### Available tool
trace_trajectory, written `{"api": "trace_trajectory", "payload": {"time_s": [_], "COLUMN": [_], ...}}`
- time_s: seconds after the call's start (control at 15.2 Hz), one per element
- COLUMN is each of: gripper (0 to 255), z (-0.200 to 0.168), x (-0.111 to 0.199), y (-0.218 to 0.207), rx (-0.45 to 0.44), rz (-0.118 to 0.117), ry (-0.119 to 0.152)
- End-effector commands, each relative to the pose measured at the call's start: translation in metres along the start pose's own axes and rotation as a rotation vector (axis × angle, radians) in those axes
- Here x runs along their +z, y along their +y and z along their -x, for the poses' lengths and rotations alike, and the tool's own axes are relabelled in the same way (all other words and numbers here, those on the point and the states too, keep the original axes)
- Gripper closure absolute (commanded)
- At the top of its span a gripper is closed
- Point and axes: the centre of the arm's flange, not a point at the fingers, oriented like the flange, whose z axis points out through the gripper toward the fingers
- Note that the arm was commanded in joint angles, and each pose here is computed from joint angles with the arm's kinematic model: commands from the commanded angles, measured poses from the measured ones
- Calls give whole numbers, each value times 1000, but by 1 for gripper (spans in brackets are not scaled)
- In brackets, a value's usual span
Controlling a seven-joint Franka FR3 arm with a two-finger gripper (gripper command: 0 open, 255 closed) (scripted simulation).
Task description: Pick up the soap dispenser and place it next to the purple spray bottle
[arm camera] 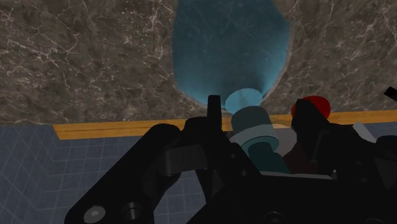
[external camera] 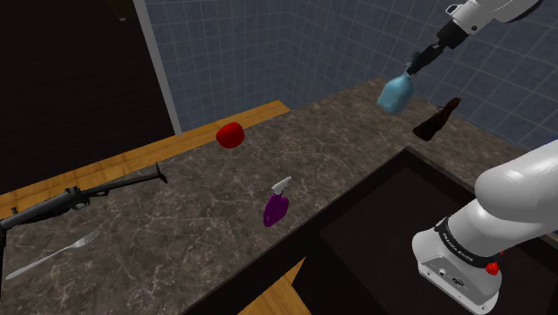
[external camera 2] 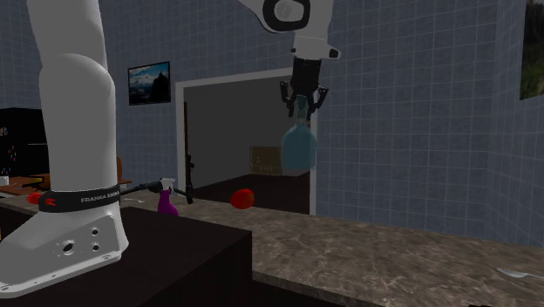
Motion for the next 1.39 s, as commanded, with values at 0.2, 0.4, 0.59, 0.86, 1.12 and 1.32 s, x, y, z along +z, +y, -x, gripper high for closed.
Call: {"api": "trace_trajectory", "payload": {"time_s": [0.2,0.4,0.59,0.86,1.12,1.32], "gripper": [255,255,255,255,255,255], "z": [-11,-17,-23,-32,-40,-46], "x": [20,31,42,57,72,83], "y": [-63,-100,-138,-188,-238,-275], "rx": [0,0,0,0,0,0], "rz": [1,1,1,1,1,1], "ry": [0,0,0,0,0,0]}}
